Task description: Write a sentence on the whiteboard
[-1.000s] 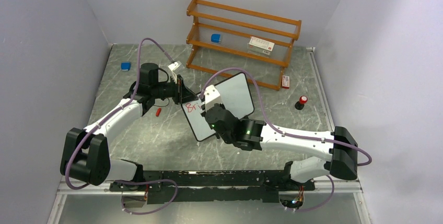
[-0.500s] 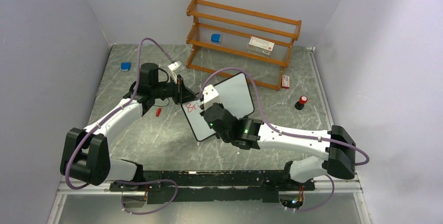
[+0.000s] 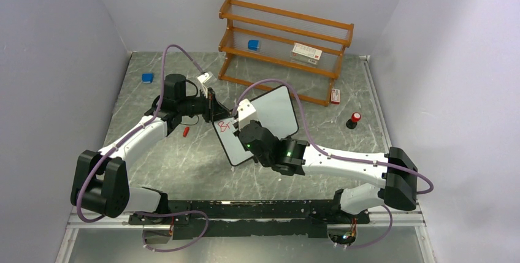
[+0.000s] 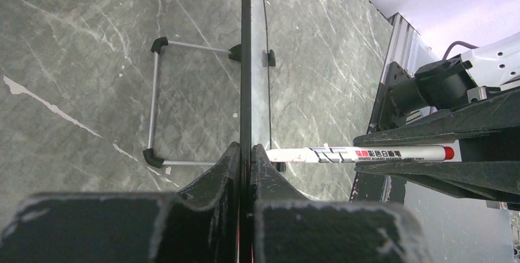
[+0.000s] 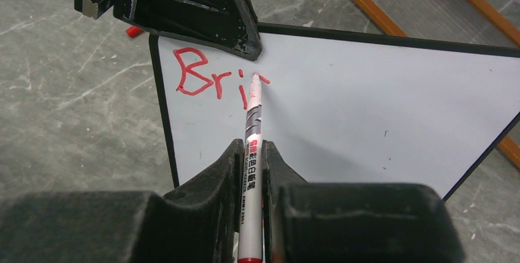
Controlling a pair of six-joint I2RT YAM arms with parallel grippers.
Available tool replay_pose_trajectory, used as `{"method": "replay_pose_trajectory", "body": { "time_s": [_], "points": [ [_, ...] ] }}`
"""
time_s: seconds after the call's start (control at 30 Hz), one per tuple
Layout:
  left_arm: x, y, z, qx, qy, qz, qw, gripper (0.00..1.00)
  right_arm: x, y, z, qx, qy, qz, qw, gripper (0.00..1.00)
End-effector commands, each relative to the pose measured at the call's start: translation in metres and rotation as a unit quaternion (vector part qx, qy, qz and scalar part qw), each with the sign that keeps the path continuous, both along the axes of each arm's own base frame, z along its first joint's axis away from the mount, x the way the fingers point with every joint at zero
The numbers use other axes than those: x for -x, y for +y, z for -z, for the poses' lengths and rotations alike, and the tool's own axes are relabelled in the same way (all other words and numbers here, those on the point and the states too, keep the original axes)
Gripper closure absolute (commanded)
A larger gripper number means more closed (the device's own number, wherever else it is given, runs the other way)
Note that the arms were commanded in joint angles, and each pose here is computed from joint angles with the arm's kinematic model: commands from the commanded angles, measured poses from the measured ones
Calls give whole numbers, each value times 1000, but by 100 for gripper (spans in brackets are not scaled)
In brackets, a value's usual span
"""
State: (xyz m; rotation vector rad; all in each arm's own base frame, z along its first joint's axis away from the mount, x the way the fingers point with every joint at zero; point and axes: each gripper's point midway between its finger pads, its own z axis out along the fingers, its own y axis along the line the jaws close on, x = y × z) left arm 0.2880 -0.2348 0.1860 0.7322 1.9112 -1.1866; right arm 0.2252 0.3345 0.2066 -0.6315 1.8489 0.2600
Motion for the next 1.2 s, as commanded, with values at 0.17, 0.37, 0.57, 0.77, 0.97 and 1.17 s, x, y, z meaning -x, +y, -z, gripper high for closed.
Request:
{"method": "replay_pose_trajectory", "body": {
  "time_s": [0.17,0.37,0.57,0.77,0.97,1.17],
  "points": [
    [2,-1,-8,4,-30,17,999,95,0,1,7,12,12,-4,1000,100],
    [2,-1,-8,4,-30,17,999,95,4,-5,16,28,24,-6,999,100],
    [2,-1,-7,3,-28,18,999,95,3,-12,17,39,21,3,999,100],
    [3,-2,-7,3,-29,18,999,95,-1,-17,14,41,11,18,999,100],
    [3,-2,-8,3,-30,18,999,95,-5,-17,8,26,4,27,999,100],
    [4,-2,-8,3,-30,20,999,95,-9,-12,-1,8,-7,30,999,100]
  ]
}}
